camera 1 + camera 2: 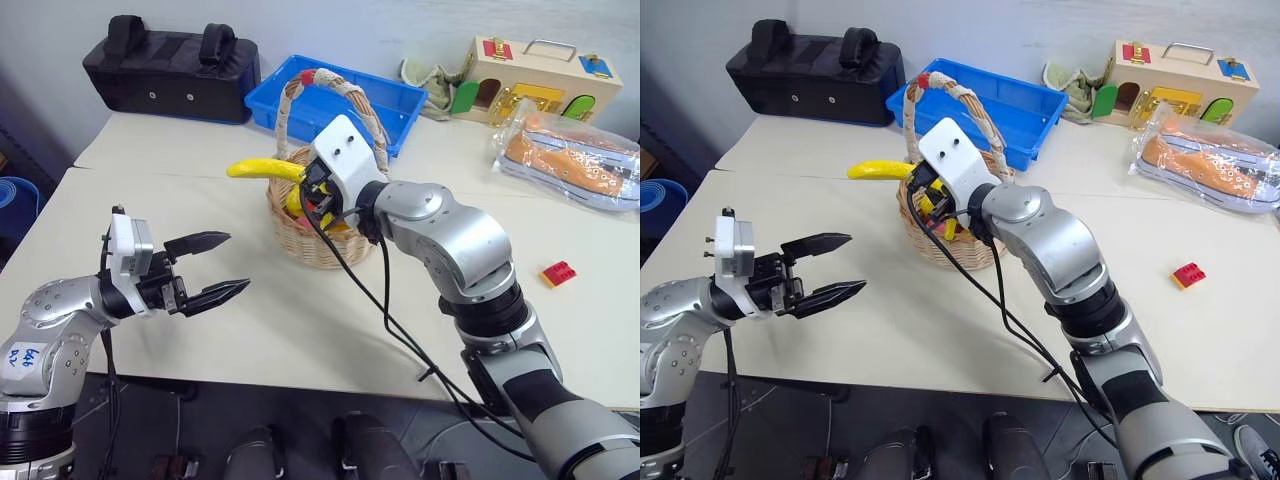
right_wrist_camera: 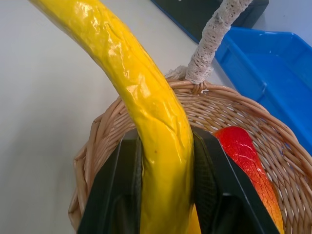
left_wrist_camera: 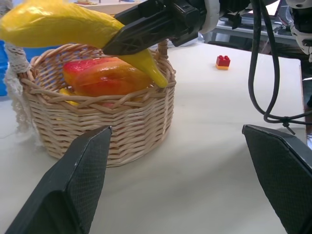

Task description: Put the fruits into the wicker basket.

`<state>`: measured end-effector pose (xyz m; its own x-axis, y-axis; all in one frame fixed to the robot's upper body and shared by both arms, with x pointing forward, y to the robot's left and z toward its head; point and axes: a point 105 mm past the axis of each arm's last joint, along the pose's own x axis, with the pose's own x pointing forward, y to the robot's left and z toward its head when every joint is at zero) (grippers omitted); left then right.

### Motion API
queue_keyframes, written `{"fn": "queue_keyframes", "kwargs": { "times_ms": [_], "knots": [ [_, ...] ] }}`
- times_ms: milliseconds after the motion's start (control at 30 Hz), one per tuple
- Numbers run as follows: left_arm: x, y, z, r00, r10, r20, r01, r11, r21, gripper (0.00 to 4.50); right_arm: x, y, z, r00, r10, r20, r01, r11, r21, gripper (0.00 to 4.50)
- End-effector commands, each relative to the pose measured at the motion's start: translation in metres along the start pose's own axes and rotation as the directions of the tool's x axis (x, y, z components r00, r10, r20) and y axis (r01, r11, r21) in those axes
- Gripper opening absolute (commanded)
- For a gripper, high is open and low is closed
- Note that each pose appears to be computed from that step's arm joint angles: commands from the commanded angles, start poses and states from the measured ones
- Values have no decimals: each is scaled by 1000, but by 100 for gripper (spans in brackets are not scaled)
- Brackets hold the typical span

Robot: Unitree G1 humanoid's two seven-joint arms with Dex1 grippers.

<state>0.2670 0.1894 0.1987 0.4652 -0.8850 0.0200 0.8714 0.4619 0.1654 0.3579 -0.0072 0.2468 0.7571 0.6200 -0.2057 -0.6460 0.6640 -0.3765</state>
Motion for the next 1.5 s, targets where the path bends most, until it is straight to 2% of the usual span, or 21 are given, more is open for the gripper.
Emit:
{"fn": "queue_keyframes", "kwargs": {
  "times_ms": [33, 200, 233, 333, 467, 600, 767, 900, 967, 1033, 1100, 1233, 1333, 1433, 1500],
  "knots": [
    [-5, 3, 7, 1000, 26, 11, -26, 999, 37, 450, -3, -7, -6, 999, -27, -37, 26, 999, -18, 264],
    [-6, 4, 7, 999, 30, 13, -31, 999, 39, 450, -6, -15, 0, 998, -62, -9, 62, 998, 8, 438],
    [-6, 4, 7, 999, 30, 14, -30, 999, 40, 450, -7, -16, 1, 998, -67, -3, 67, 998, 11, 448],
    [-4, 4, 9, 999, 27, 20, -28, 999, 43, 450, -10, -15, 8, 997, -64, 35, 64, 998, 10, 448],
    [-3, 4, 10, 999, 24, 26, -25, 999, 45, 450, -18, 2, 34, 984, 17, 177, -18, 1000, 3, 448],
    [0, 4, 11, 999, 17, 33, -19, 999, 45, 450, -31, 15, 52, 923, 129, 364, -118, 992, -51, 448],
    [0, 6, 11, 1000, 9, 30, -10, 999, 44, 450, -57, 4, 40, 865, 194, 464, -210, 978, -17, 448],
    [-5, 8, 10, 1000, -1, 14, 1, 999, 41, 450, -90, 3, 22, 808, 260, 529, -282, 958, -40, 448],
    [-12, 12, 8, 1000, -8, -16, 8, 1000, 30, 450, -117, -3, -3, 774, 251, 581, -306, 952, -4, 448],
    [-19, 15, 6, 999, -8, -39, 9, 1000, 22, 450, -137, -9, -24, 770, 216, 601, -279, 960, 13, 448],
    [-26, 19, 4, 998, 5, -58, -5, 1000, 12, 450, -150, -17, -58, 834, 160, 528, -205, 979, 27, 448],
    [-37, 27, -1, 996, 29, -81, -29, 1000, -7, 450, -183, -28, -113, 902, 84, 424, -161, 976, 148, 448],
    [-38, 28, 1, 998, 24, -63, -26, 999, -21, 450, -204, -42, -158, 952, -20, 306, -22, 991, 132, 448],
    [-40, 26, 1, 998, 17, -63, -19, 999, -35, 450, -216, -50, -182, 964, -70, 256, 38, 991, 130, 448],
    [-40, 24, 1, 998, 12, -66, -14, 999, -40, 450, -218, -55, -187, 965, -75, 251, 47, 992, 116, 448]
  ]
}}
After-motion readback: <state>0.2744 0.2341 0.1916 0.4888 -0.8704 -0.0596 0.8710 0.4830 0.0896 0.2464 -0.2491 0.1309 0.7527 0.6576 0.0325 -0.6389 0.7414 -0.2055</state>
